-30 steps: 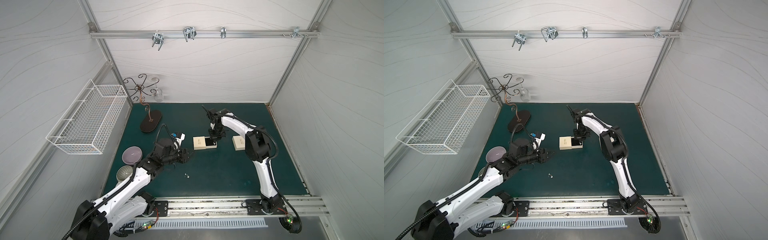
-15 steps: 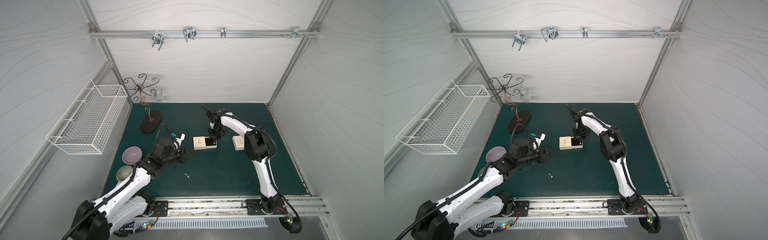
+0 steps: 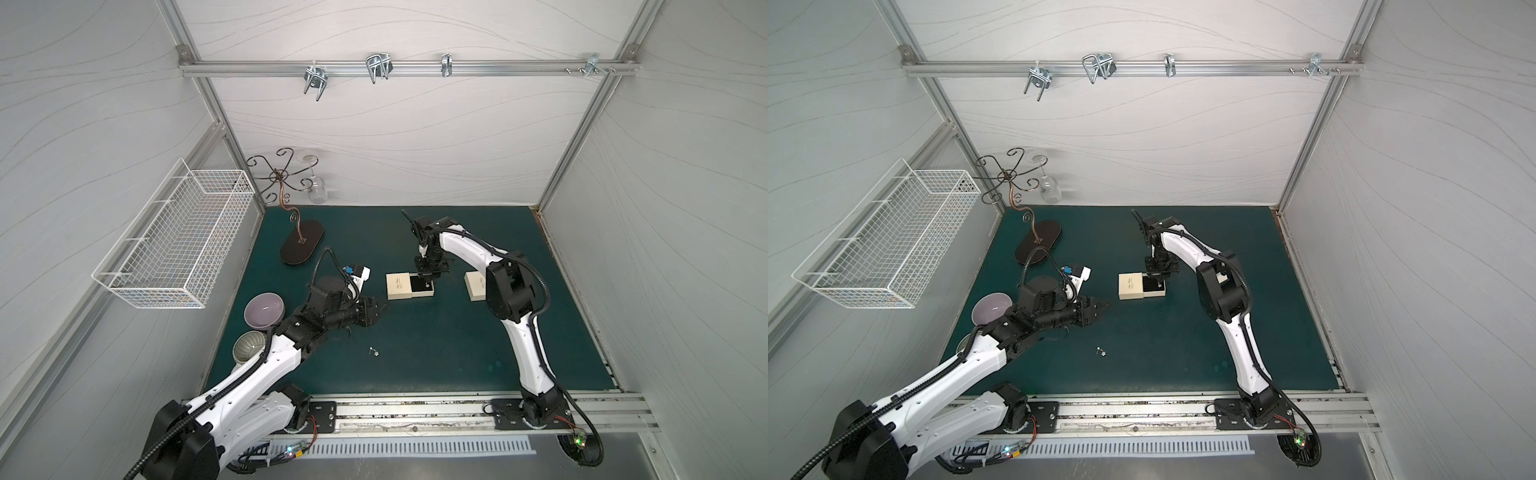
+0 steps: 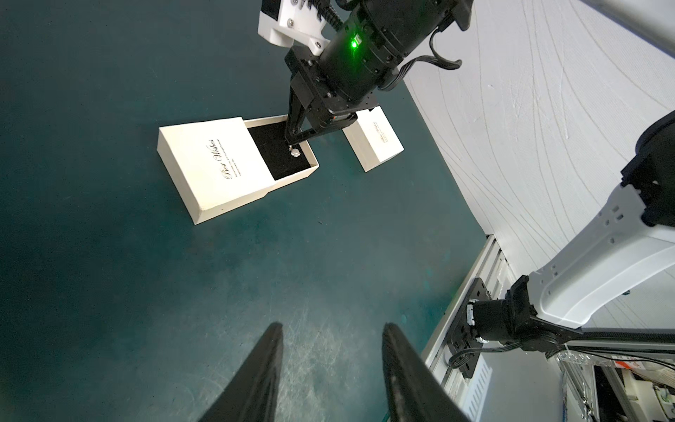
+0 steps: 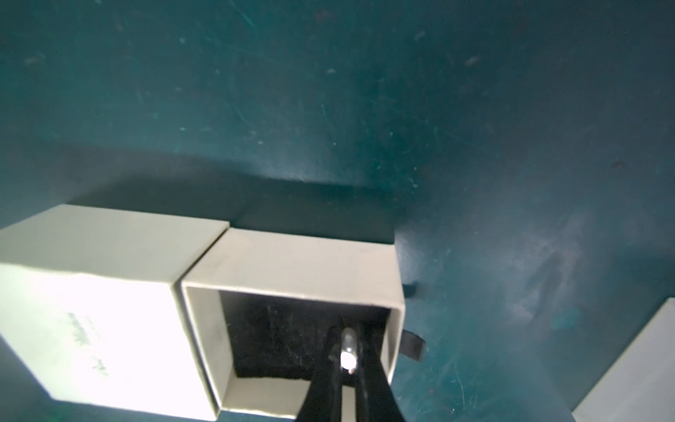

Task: Place the earrings into the drawer-style jewelry box
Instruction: Insert the earring into the inner lining.

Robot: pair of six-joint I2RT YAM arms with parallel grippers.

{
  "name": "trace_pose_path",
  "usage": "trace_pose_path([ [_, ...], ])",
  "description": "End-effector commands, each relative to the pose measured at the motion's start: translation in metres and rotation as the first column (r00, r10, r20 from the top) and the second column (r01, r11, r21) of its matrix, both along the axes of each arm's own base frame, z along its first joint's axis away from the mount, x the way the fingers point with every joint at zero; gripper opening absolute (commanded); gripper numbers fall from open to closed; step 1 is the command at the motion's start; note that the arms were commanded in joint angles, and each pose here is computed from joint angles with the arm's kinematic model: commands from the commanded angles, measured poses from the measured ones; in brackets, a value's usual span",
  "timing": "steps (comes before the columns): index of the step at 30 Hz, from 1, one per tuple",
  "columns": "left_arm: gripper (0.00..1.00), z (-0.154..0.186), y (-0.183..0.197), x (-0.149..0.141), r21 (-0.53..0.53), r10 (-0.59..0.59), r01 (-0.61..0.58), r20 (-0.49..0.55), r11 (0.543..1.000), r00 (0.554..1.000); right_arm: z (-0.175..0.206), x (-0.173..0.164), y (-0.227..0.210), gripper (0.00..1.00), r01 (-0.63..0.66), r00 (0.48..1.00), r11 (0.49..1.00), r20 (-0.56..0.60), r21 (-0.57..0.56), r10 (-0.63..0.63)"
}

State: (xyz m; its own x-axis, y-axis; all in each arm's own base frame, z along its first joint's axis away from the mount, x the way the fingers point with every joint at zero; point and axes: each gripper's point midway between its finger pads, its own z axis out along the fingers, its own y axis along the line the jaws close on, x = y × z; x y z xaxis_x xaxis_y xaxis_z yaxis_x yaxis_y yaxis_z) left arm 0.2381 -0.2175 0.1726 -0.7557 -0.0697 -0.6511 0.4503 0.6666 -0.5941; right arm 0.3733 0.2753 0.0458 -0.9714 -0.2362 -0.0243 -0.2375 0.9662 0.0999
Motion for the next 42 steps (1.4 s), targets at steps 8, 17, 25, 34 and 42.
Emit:
trace_pose_path([
  [8,0.48,0.014,-0.001,0.002,-0.017,-0.004,0.005,0.059,1.000,0.998,-0.009,-0.008,0.002,0.03,-0.031,0.999,0.999,-0.035,-0.038,0.030],
  [17,0.48,0.016,-0.001,0.003,-0.018,-0.001,0.003,0.065,1.000,0.998,-0.019,-0.009,0.004,0.04,-0.037,0.998,0.998,-0.053,-0.048,0.034],
  [25,0.48,0.016,0.000,0.003,-0.015,0.005,-0.004,0.062,1.000,0.998,-0.012,-0.009,0.007,0.16,-0.029,0.998,0.999,-0.048,-0.028,0.027],
  [34,0.48,0.014,0.004,0.007,0.005,0.039,-0.039,0.040,0.999,0.998,0.023,-0.013,0.004,0.28,-0.028,1.000,1.000,-0.015,-0.005,0.028],
  [42,0.47,0.016,0.039,0.018,0.120,0.252,-0.250,-0.001,0.961,0.968,0.074,-0.044,0.016,0.29,-0.028,1.000,0.992,-0.002,0.121,0.028],
])
